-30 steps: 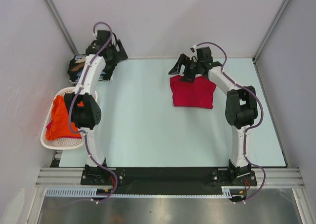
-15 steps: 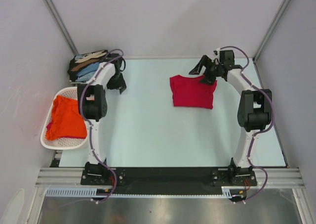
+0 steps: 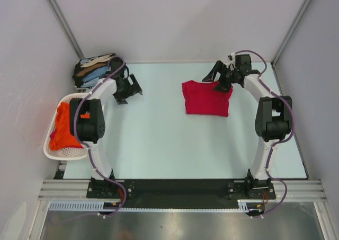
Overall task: Fold and stack the t-shirts
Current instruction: Smooth out wrinkles on the folded tshirt
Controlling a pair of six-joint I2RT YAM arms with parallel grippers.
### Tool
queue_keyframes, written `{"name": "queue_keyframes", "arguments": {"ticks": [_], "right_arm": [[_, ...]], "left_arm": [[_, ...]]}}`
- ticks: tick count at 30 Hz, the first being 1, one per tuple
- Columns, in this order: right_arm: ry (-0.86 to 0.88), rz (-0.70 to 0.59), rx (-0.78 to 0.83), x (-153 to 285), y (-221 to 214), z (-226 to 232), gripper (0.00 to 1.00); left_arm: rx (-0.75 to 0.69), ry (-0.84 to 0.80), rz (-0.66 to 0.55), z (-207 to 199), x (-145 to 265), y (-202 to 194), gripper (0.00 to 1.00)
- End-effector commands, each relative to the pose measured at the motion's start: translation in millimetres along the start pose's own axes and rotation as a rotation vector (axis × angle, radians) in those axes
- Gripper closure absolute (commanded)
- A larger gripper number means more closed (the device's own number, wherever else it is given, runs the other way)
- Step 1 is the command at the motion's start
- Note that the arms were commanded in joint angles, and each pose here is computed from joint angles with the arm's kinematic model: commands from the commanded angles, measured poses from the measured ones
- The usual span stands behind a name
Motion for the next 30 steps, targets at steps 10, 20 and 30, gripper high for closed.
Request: {"name": "queue_keyframes", "arguments": {"ticks": [10, 20, 30], "right_arm": [[0.032, -0.016, 0.022, 28, 4, 3, 0.04], [-0.004, -0.007, 0.079, 38, 0, -2, 0.04], [0.028, -0.024, 0.092, 28, -11, -15, 0.04]], "left_arm": [[-0.817, 0.927, -0.230, -11, 16, 55, 0.00], [-0.922, 1.194, -0.155, 25, -18, 27, 0.00], [-0.907, 1.207, -0.172, 33, -44, 54, 0.00]]}}
Point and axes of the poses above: each gripper's point midway between its finger pads, its own x axis back along the fingers, its own z axis along the line the jaws close on, y = z × x, the point moved 3 cm from there along x, back along the fingers, and after that the axes turned 2 degrees about -x, right-handed, at the moved point
